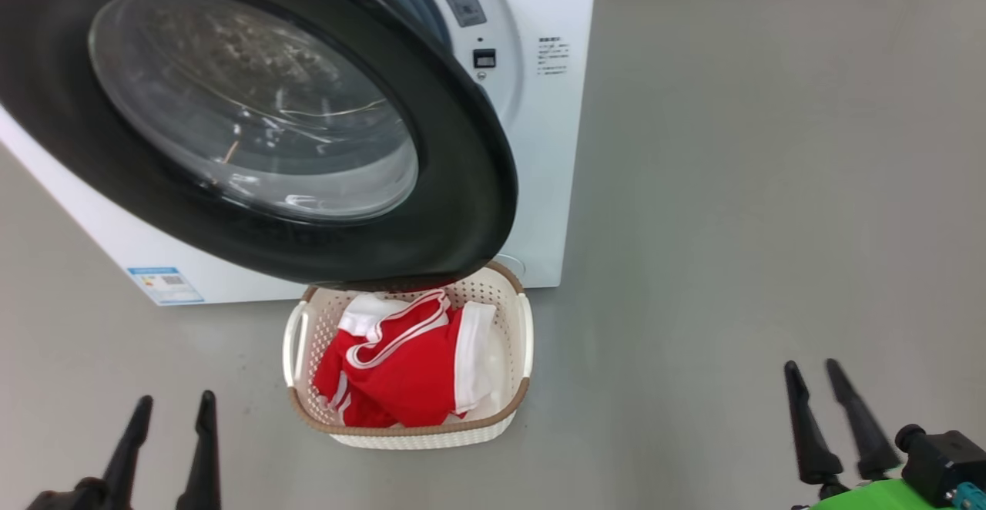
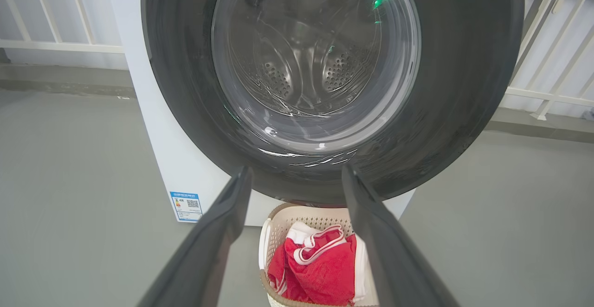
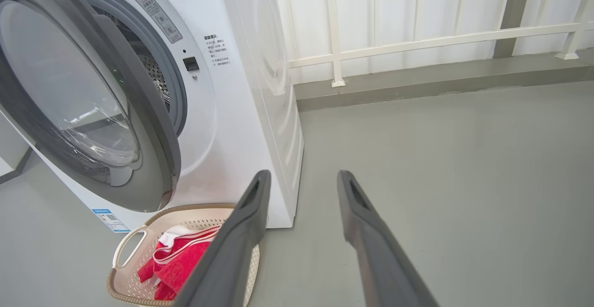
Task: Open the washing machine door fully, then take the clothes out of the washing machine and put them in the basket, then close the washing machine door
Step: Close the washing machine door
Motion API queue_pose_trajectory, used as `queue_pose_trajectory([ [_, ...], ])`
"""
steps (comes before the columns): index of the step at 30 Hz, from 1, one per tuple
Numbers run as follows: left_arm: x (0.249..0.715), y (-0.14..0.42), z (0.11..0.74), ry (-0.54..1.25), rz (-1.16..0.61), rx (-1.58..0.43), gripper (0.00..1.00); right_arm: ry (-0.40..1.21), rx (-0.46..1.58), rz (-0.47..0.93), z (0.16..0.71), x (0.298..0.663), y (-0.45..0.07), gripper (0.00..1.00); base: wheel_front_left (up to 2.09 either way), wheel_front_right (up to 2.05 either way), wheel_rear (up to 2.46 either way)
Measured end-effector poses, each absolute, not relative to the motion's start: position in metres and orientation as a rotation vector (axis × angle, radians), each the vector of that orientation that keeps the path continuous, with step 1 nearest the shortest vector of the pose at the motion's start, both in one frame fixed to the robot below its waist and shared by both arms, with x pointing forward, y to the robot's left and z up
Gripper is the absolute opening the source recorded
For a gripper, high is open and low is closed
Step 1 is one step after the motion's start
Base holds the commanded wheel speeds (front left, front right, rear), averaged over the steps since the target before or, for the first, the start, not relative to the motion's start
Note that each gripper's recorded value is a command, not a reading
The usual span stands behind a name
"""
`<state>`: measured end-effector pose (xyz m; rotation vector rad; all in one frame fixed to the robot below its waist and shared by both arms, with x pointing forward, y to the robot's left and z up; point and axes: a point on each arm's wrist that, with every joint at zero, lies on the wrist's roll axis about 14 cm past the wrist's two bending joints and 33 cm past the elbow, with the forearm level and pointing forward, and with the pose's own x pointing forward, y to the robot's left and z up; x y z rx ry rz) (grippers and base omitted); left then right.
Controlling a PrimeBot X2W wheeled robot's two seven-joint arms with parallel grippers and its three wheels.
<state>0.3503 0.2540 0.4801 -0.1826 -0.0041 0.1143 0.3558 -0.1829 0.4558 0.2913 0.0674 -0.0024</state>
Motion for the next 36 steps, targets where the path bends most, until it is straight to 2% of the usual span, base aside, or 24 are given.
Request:
queue_pose_trajectory([
  [7,0.342,0.249,0.476,0.001,0.136,-0.21,1.0,0.093,0.304,0.102,0.452,0.366,-0.147,0.0,0.0,0.0,0.0],
  [17,0.332,0.251,0.469,0.017,0.18,-0.24,1.0,-0.007,0.311,0.375,0.494,0.422,-0.058,0.0,0.0,0.0,0.0],
  [25,0.331,0.257,0.469,0.018,0.216,-0.251,1.0,-0.072,0.313,0.538,0.522,0.453,0.0,0.0,0.0,0.0,0.0],
  [36,0.342,0.26,0.466,0.026,0.24,-0.273,1.0,-0.082,0.333,0.592,0.522,0.489,0.028,0.0,0.0,0.0,0.0],
])
